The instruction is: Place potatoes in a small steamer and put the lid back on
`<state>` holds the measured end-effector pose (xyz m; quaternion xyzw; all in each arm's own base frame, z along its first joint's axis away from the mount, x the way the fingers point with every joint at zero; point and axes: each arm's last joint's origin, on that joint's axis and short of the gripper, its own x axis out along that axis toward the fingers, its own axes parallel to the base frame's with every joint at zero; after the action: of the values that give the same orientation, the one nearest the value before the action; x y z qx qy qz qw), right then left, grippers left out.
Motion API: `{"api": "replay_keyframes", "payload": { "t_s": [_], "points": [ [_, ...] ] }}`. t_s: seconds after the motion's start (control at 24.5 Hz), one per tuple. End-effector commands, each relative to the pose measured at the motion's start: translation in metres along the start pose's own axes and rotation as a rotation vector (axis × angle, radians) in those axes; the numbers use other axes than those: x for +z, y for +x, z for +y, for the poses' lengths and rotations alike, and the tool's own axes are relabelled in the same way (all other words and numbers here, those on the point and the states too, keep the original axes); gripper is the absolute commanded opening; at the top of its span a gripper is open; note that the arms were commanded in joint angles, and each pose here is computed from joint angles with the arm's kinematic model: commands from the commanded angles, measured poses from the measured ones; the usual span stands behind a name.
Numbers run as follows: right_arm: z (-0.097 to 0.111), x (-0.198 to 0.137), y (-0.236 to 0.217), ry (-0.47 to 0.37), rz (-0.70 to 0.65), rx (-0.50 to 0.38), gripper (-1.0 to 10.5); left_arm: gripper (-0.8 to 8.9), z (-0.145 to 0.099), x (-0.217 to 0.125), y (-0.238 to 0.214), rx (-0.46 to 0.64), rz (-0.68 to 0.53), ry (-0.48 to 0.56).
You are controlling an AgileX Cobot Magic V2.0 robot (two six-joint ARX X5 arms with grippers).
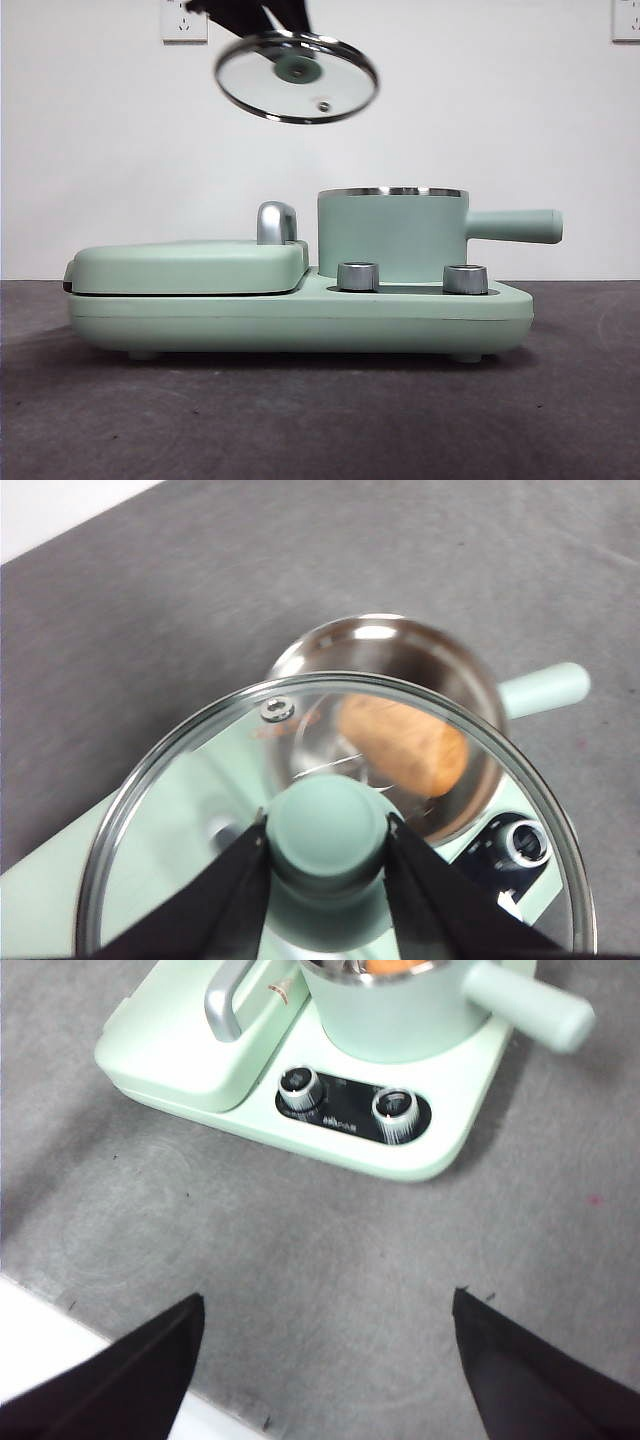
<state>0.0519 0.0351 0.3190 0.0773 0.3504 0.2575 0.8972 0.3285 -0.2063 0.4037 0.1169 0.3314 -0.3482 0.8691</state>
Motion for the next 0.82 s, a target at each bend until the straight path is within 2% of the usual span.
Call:
{"api": "replay_keyframes", "payload": {
  "t_s": [0.04, 0.2, 0.37, 0.61, 0.82],
  "points": [
    [-0.004, -0.013, -0.004, 0.049, -0.054, 0.001, 3.9, 1.18, -0.012, 0.01, 0.012, -0.029, -0.052, 0.03],
    [-0.011, -0.033, -0.012, 0.069, -0.138, -0.034, 3.9, 1.17, -0.029, 0.013, 0.041, -0.066, -0.064, 0.064],
    [-0.013, -0.036, -0.017, 0.068, -0.184, -0.064, 3.9, 1.17, -0.036, 0.014, 0.076, -0.081, -0.101, 0.083],
    [-0.013, -0.036, -0.017, 0.067, -0.184, -0.064, 3.9, 1.12, -0.032, 0.005, 0.118, -0.082, -0.083, 0.08],
    [-0.013, -0.036, -0.017, 0.067, -0.185, -0.067, 3.9, 1.12, -0.03, 0.003, 0.126, -0.079, -0.083, 0.083]
  ]
}}
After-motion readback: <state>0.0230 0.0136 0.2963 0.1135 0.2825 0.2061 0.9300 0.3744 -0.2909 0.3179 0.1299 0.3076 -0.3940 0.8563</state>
